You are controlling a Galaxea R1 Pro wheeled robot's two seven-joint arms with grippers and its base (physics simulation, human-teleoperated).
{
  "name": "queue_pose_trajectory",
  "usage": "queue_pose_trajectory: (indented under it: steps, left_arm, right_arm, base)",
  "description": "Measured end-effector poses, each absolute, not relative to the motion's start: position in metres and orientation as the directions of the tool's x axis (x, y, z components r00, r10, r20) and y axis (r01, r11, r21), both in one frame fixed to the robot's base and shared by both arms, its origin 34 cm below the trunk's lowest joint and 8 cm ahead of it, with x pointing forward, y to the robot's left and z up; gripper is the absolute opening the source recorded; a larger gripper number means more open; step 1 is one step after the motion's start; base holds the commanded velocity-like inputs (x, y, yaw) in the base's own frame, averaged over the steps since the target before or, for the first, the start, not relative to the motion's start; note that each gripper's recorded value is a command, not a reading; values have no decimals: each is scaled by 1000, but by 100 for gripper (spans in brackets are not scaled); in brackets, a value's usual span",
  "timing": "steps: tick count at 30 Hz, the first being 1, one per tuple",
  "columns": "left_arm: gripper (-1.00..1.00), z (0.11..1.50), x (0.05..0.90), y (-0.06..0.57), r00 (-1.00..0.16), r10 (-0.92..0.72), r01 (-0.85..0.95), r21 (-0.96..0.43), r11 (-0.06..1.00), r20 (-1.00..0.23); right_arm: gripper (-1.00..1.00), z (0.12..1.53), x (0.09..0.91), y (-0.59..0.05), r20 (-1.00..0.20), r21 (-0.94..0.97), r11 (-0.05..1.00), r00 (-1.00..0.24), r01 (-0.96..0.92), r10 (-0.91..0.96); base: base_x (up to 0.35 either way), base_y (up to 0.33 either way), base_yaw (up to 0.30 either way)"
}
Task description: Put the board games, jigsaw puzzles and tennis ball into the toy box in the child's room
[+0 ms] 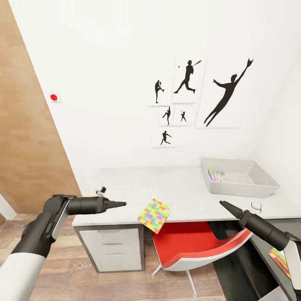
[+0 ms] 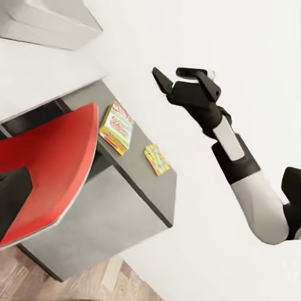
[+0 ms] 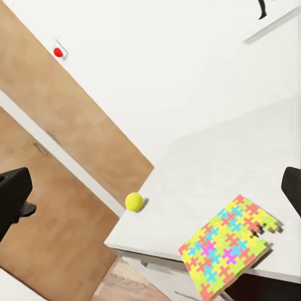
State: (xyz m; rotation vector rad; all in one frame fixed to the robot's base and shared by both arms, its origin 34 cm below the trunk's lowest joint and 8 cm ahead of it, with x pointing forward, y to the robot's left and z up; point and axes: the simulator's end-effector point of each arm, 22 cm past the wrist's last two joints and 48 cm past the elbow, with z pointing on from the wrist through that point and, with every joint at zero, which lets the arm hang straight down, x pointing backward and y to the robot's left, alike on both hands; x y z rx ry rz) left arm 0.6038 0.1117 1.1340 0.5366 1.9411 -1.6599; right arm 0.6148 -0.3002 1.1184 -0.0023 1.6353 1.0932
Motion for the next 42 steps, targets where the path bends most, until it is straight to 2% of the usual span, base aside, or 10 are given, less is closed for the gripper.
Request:
queue_pose_trajectory:
  steps: [4,8,12,18,25,31,42]
  left_arm:
    - [100,1100,622,93,-819,-65,537,-802,262,-570]
    - [100,1057,640,76,-846,-85,455,-794,403,-527]
    - [100,1018,647,74,-863,-118,390,-796,463,-492]
    - [100,988,657,70,-856,-219,326,-818,475,-468]
    - [100,918,647,60,-867,-343,165,-859,485,-361]
    - [100,904,649,46,-846,-373,153,-843,515,-382]
    - [100,898,659,62,-817,-444,96,-846,524,-368]
  right_arm:
    - [100,1119,615,-300,-765,643,572,-387,-510,514]
    - [100,1120,615,-300,-760,649,566,-391,-509,520]
    - [100,1121,613,-295,-738,674,544,-421,-500,527]
    - [100,1147,604,-284,-702,710,479,-464,-517,540]
    - [100,1167,598,-273,-685,721,430,-468,-543,558]
    - [100,1171,596,-265,-688,718,419,-473,-556,550]
    - [100,1172,596,-263,-689,717,417,-474,-558,549]
  base:
    - [-1,-1,0]
    - [0,0,0]
    - [0,0,0]
    - [0,0,0]
    - [0,0,0]
    - [0,0,0]
    - [0,0,0]
